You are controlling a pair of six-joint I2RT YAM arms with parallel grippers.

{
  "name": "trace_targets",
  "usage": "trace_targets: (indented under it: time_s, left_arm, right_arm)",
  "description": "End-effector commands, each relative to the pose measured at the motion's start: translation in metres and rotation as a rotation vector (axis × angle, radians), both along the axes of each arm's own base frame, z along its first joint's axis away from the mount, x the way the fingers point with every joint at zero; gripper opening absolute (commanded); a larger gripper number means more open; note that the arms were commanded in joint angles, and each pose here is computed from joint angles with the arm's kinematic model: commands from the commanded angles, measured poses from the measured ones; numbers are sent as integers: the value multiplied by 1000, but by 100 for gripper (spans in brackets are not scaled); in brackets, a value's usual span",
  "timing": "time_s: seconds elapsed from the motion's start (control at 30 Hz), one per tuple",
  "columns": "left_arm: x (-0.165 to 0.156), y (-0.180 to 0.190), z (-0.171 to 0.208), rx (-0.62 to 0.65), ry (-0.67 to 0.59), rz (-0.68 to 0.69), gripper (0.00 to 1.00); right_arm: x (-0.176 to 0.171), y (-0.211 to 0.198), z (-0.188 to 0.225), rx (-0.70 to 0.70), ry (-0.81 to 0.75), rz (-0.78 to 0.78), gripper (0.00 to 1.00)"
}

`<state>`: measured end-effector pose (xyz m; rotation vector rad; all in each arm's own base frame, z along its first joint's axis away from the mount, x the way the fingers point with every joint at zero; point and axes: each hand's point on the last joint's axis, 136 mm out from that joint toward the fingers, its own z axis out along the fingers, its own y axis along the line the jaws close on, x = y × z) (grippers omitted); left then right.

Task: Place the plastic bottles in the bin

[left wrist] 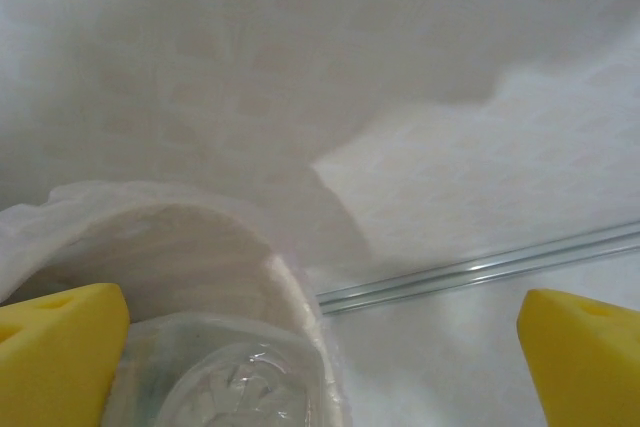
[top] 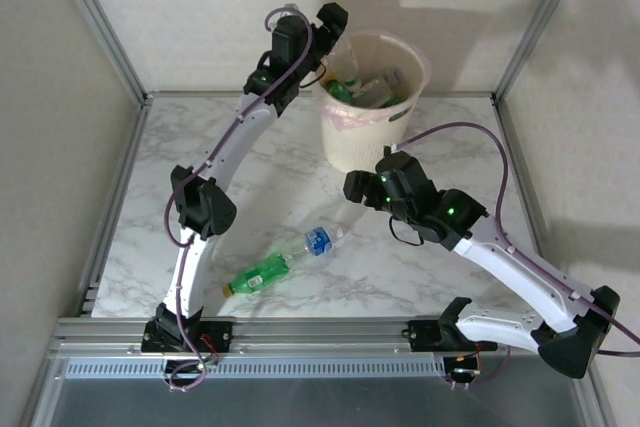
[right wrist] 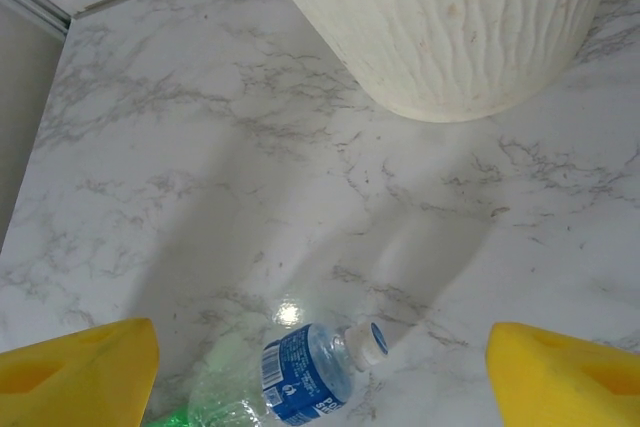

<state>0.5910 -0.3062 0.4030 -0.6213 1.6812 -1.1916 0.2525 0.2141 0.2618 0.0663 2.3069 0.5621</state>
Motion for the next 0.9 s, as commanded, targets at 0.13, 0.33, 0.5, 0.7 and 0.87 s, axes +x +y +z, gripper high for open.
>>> trace_targets:
  time_s: [0.13, 0.33, 0.5, 0.7, 0.87]
  left_arm:
    - [-45, 36, 93, 116, -185, 80, 99]
    - [-68, 57, 100, 208, -205, 112, 94]
    - [-58, 49, 81, 230, -156, 83, 87]
    - [-37, 18, 53, 131, -108, -30, 75]
    - [-39, -9, 37, 134, -81, -121, 68]
  right_arm:
    - [8, 23, 0, -35, 6, 61, 86]
    - [16, 44, -8, -54, 19, 110, 86]
    - [19, 45, 2, -33, -9, 104, 87]
    - [12, 34, 0, -49, 1, 92, 86]
    - [4, 22, -5, -57, 16, 74, 85]
